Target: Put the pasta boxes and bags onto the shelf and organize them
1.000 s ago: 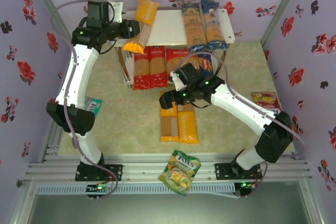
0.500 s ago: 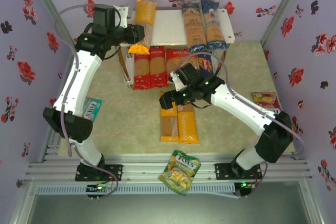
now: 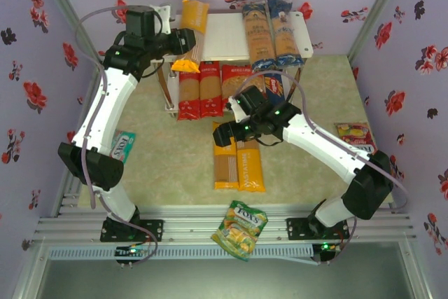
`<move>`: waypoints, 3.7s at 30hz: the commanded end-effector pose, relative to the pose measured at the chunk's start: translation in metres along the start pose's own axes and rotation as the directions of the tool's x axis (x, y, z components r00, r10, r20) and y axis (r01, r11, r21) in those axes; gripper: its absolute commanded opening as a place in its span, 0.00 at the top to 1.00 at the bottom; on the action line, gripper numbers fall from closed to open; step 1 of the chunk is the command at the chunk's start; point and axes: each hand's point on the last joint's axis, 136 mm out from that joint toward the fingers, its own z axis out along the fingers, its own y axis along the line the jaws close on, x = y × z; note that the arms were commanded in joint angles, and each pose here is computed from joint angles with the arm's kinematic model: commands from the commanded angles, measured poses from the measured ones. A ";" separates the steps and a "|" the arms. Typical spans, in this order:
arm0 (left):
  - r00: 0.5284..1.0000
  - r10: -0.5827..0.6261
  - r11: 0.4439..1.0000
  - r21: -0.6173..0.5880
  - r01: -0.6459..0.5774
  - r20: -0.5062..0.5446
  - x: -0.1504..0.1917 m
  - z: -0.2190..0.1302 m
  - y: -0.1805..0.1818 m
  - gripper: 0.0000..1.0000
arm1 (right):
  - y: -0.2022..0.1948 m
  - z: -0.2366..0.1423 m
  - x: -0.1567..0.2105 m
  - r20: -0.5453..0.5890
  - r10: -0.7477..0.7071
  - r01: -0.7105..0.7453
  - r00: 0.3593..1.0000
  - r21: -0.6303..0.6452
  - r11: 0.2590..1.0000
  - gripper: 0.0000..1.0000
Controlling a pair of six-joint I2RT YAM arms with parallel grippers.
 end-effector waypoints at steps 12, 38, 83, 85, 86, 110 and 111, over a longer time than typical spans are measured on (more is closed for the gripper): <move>0.998 -0.036 0.994 0.105 0.031 0.049 0.001 0.014 -0.030 0.59 | -0.002 -0.007 0.005 0.024 0.007 -0.007 1.000 0.010 1.000 0.10; 0.995 0.040 0.963 -0.260 -0.062 -0.089 0.129 -0.147 0.052 0.45 | -0.032 0.038 0.049 -0.008 0.150 -0.145 0.989 0.210 0.967 0.10; 0.940 -0.226 0.970 -0.143 0.195 -0.257 0.278 -0.080 0.096 0.24 | -0.052 0.138 0.082 -0.245 0.274 -0.148 0.930 0.435 0.888 0.04; 0.939 -0.231 0.969 -0.146 0.199 -0.256 0.279 -0.080 0.098 0.24 | -0.051 0.141 0.083 -0.253 0.275 -0.146 0.928 0.432 0.890 0.04; 0.938 -0.234 0.969 -0.146 0.201 -0.256 0.279 -0.080 0.099 0.24 | -0.050 0.143 0.083 -0.256 0.276 -0.147 0.926 0.428 0.892 0.04; 0.931 -0.281 0.957 -0.137 0.255 -0.231 0.284 -0.085 0.110 0.25 | -0.064 0.159 0.127 -0.394 0.319 -0.112 0.862 0.465 0.878 0.26; 0.931 -0.283 0.957 -0.135 0.257 -0.230 0.284 -0.085 0.110 0.25 | -0.063 0.159 0.128 -0.399 0.318 -0.114 0.860 0.459 0.881 0.30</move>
